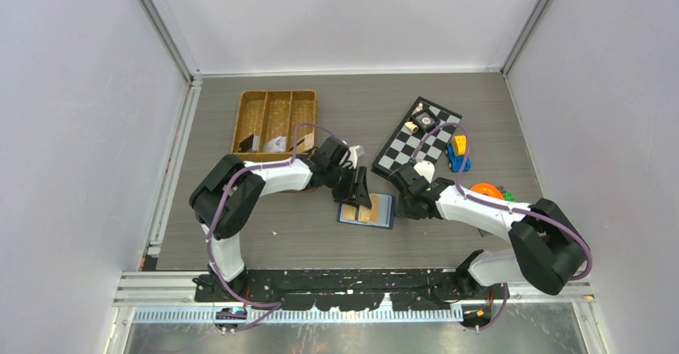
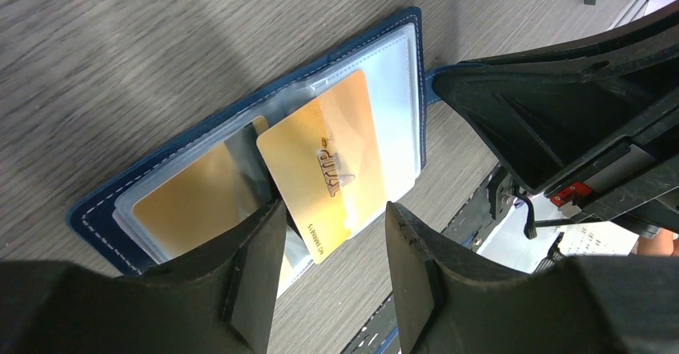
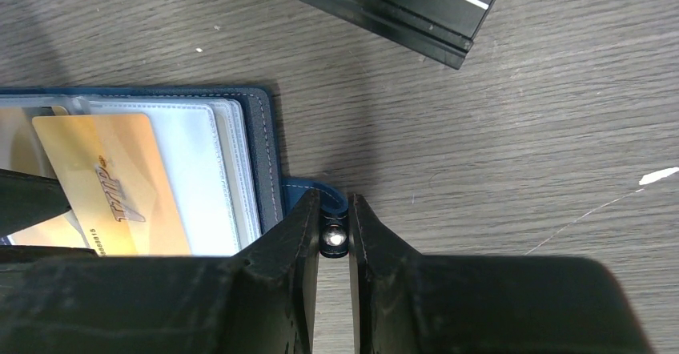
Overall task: Put the credit cards into the card holder
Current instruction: Insert the credit card into the card holder.
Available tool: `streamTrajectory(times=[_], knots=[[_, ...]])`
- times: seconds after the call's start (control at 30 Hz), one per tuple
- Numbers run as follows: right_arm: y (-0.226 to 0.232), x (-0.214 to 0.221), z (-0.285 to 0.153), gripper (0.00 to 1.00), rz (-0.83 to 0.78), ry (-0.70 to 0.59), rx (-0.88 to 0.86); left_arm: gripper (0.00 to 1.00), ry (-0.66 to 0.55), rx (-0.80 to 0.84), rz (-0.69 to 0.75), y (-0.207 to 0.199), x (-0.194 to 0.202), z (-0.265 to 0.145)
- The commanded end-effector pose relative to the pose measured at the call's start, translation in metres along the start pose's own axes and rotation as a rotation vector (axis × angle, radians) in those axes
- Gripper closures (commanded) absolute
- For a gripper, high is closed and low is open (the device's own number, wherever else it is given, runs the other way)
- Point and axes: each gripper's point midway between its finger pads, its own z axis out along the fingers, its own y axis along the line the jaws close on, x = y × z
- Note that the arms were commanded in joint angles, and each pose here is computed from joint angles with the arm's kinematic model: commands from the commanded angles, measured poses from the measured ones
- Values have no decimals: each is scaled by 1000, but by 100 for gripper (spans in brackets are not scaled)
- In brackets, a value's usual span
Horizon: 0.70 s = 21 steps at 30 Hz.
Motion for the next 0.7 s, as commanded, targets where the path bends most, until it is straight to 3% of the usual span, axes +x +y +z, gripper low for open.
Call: streamTrajectory(times=[0.0,0.67], knots=[[0,-4,2,99,26,-33,0,49,13,-14,6,-2,1,9],[3,1,8,99,55,-25,-24,50,-2,46,13,-23,-1,20]])
